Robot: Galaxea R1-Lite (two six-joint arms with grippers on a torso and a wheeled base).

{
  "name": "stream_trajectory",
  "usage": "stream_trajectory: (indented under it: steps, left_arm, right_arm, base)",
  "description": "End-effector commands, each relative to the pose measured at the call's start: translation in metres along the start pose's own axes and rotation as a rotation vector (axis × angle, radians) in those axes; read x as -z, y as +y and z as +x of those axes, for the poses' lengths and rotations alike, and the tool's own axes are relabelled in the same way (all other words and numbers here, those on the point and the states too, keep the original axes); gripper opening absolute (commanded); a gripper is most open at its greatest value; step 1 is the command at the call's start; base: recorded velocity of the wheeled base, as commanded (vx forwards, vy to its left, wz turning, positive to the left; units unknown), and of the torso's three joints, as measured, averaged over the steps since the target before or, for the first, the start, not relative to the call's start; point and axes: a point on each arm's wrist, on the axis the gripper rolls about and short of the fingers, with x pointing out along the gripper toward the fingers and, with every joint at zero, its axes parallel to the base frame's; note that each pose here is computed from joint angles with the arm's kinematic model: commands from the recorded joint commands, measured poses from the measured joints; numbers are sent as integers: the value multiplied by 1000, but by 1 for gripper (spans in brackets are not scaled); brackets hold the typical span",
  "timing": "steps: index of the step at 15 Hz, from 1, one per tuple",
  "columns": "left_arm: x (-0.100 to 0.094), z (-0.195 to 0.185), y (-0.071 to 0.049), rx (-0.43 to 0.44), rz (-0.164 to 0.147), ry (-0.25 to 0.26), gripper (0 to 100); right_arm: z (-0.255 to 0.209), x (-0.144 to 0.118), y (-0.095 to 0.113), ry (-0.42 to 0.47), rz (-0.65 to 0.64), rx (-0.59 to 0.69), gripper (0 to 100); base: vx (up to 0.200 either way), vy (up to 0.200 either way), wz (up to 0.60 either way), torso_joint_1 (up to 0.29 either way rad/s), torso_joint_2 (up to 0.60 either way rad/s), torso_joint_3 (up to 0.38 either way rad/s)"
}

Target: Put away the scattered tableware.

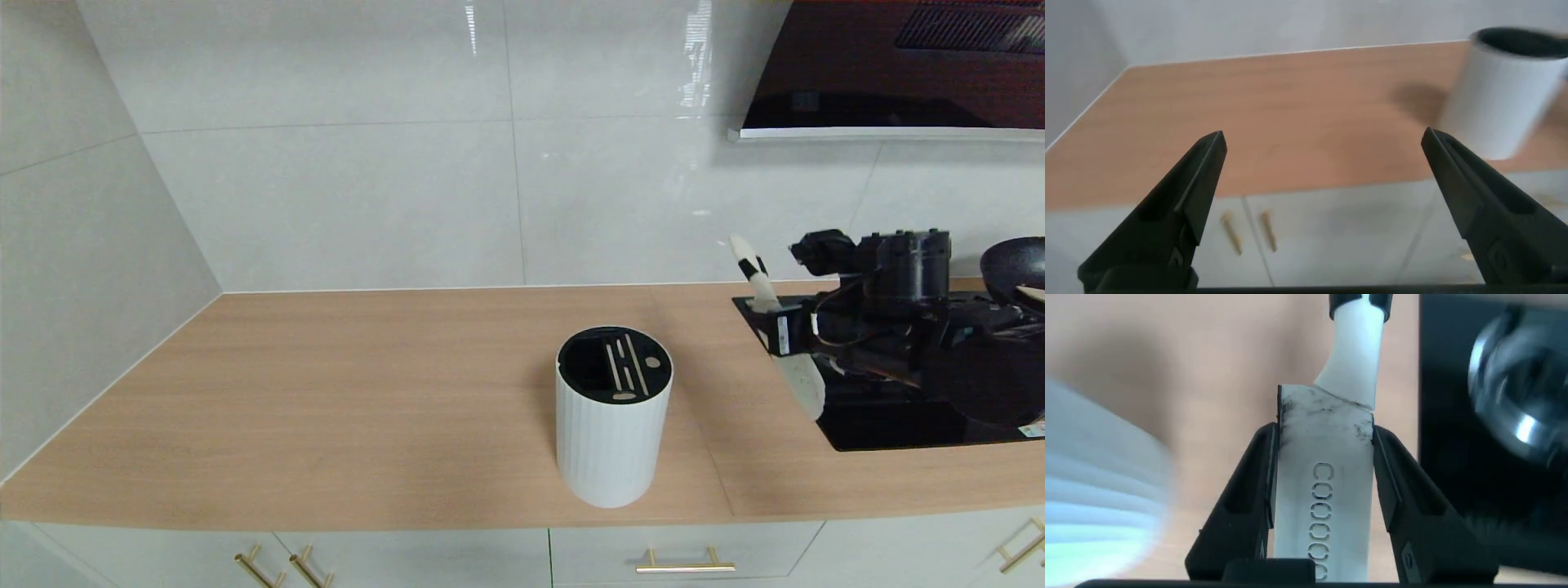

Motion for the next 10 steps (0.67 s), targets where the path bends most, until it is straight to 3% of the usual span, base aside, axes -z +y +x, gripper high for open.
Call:
stream_trajectory:
  steps: [1,3,4,5,7,8,9,10]
  left_arm:
    - [-93,86,7,225,-15,144,100]
    - [-105,126,-8,378,-100,172,100]
    - [-101,148,-19,435,-136,201,100]
    - [-97,164,-29,473,-150,226,100]
    - [-79,215,-54,520,-250,274,100]
    - [-75,228,-64,543,-281,274,100]
    - [-70,252,-79,570,-330,245,100]
    - [-55,292,-97,597,-366,176,100]
  right_arm:
    - [-42,-53,18,-184,8,-27,0]
    - [-62,-67,35,-221,2,-88,0]
    - [-71,-62,48,-202,14,-128,0]
    - [-78,-59,56,-197,45,-156,0]
    - [-101,-63,76,-220,66,-239,0]
    - [-104,-60,83,-212,58,-262,0]
    - [-109,-56,92,-201,47,-285,0]
    - [-111,-50,108,-181,32,-309,0]
  base:
    - [0,0,0,0,0,0]
    - [0,0,0,0,0,0]
    - [0,0,0,0,0,0]
    - [0,0,0,0,0,0]
    - [0,0,0,0,0,0]
    - [0,0,0,0,0,0]
    - [0,0,0,0,0,0]
    - [0,0,0,0,0,0]
